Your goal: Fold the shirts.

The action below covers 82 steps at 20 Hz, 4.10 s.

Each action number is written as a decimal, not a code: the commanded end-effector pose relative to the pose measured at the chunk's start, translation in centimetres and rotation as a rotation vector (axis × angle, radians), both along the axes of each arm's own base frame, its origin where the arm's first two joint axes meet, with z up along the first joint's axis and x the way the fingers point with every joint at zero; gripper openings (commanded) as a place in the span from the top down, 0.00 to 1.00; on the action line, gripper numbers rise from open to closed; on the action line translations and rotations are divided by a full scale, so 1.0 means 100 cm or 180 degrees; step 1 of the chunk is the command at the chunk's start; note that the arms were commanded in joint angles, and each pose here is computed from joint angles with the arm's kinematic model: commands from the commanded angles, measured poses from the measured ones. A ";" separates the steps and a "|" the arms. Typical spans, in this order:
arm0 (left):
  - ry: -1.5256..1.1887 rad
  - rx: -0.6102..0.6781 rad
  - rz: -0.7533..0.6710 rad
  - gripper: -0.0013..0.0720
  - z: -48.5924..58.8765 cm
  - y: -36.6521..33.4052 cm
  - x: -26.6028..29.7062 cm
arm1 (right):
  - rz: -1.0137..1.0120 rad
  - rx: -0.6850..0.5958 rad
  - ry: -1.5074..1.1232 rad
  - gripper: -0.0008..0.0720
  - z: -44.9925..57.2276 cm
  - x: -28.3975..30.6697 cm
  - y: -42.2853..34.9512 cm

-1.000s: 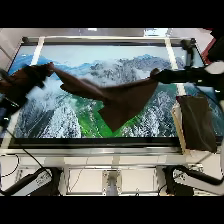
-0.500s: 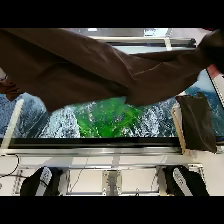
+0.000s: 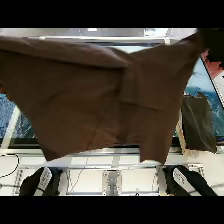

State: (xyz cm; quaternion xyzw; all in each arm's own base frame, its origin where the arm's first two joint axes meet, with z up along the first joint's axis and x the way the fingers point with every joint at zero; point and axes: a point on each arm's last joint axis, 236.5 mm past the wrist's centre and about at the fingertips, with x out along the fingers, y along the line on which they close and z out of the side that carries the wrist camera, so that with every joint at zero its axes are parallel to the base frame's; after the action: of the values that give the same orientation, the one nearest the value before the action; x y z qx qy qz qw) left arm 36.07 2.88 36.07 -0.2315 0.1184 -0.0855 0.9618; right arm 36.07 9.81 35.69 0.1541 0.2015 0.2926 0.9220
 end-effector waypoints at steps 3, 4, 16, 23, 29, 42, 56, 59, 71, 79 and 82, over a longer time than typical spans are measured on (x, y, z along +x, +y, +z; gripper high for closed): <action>0.1131 0.0413 -0.0191 0.97 -0.176 -0.027 0.124 | 0.0282 -0.0480 0.1515 0.95 -0.237 0.096 0.048; 0.1298 0.0441 -0.0148 0.97 -0.216 -0.037 0.149 | 0.0224 -0.0565 0.1627 0.95 -0.276 0.114 0.053; 0.0942 -0.0062 0.0267 0.24 -0.205 -0.021 0.241 | -0.0959 0.0244 0.1459 0.35 -0.319 0.233 -0.036; 0.1210 0.0611 0.0339 0.25 -0.090 0.064 0.097 | -0.0560 -0.0333 0.2463 0.37 -0.275 0.085 -0.141; 0.1762 0.0798 0.0885 0.25 -0.137 0.108 -0.036 | -0.0366 -0.0481 0.3101 0.46 -0.310 -0.002 -0.146; 0.2279 -0.0739 0.0064 0.25 -0.309 -0.023 -0.113 | -0.0933 0.1112 0.3700 0.45 -0.467 -0.075 -0.057; 0.2234 -0.0616 -0.0037 0.25 -0.308 -0.025 -0.113 | -0.1183 0.1331 0.3150 0.45 -0.462 -0.021 -0.024; 0.2639 -0.0717 0.0326 0.25 -0.328 -0.010 -0.131 | -0.1150 0.1430 0.3142 0.79 -0.455 -0.019 -0.021; 0.3178 -0.2221 0.1415 0.25 -0.423 -0.018 -0.154 | -0.0771 0.1413 0.2978 0.94 -0.437 -0.022 -0.005; 0.3104 -0.2409 0.1367 0.49 -0.437 -0.029 -0.152 | -0.0790 0.1473 0.2964 0.94 -0.434 -0.019 -0.005; 0.3050 -0.2338 0.1254 0.46 -0.435 -0.031 -0.150 | -0.0795 0.1495 0.2958 0.94 -0.433 -0.018 -0.004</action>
State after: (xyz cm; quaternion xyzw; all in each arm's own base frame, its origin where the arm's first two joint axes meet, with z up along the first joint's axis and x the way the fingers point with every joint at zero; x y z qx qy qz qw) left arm 20.84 -0.03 -7.47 -0.5807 0.4564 0.1841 0.6485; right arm 34.18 9.30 -7.78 0.4898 0.4999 0.1176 0.7045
